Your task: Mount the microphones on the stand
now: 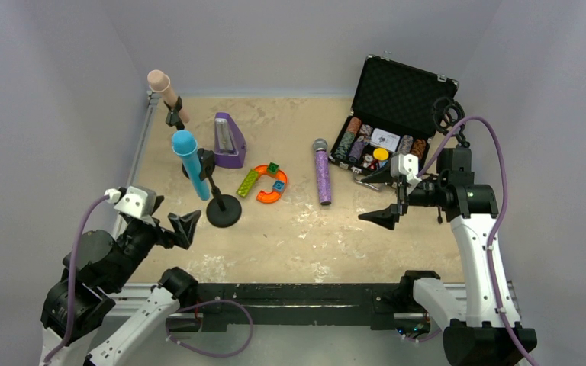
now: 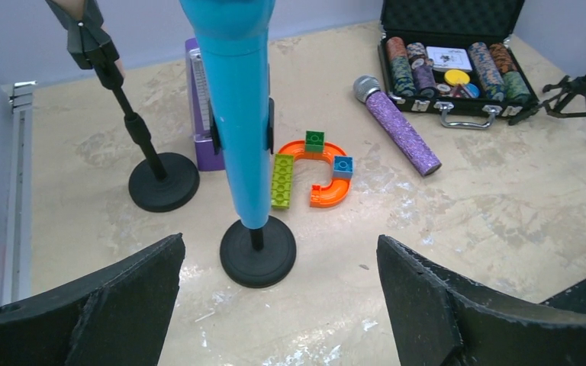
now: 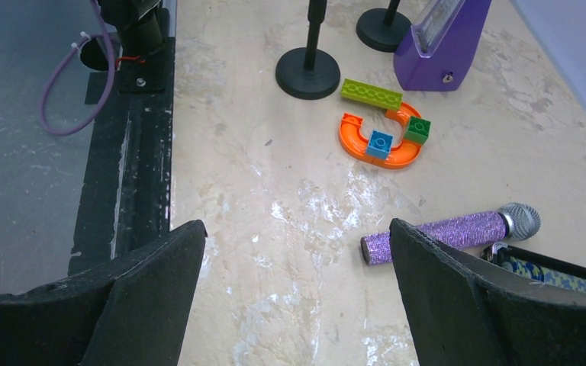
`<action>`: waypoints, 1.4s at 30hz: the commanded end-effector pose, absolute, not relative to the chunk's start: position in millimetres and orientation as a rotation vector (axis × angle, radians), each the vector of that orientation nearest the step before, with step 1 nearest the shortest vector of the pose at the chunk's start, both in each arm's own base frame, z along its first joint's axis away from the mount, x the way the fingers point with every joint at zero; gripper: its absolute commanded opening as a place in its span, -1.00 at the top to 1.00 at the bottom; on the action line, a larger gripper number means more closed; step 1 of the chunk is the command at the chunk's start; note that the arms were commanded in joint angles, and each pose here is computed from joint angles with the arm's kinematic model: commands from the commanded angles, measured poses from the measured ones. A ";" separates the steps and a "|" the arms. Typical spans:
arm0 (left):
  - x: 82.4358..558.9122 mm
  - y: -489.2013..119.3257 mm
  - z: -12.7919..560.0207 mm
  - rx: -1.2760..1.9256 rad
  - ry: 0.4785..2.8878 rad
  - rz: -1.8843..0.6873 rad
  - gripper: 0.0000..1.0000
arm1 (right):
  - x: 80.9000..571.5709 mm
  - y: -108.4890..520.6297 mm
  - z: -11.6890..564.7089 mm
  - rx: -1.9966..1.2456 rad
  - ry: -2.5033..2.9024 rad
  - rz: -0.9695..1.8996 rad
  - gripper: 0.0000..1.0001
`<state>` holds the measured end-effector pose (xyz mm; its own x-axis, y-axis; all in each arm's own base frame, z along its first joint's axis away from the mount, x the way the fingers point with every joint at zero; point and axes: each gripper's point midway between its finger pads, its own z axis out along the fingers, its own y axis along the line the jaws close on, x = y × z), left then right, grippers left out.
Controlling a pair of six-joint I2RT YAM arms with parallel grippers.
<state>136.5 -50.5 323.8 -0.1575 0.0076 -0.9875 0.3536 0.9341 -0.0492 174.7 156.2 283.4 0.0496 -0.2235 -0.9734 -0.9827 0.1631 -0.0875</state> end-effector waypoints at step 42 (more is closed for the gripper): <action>120.8 -203.4 237.9 0.994 1.897 -0.945 -0.99 | 202.0 121.4 273.7 -1.080 1.679 0.624 -0.87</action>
<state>114.7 -210.4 243.6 -0.4595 0.2546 -0.8509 0.8506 0.4020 -0.3390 187.0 132.2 263.8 -0.0848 -0.3624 -0.9281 -0.9292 0.3650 -0.0576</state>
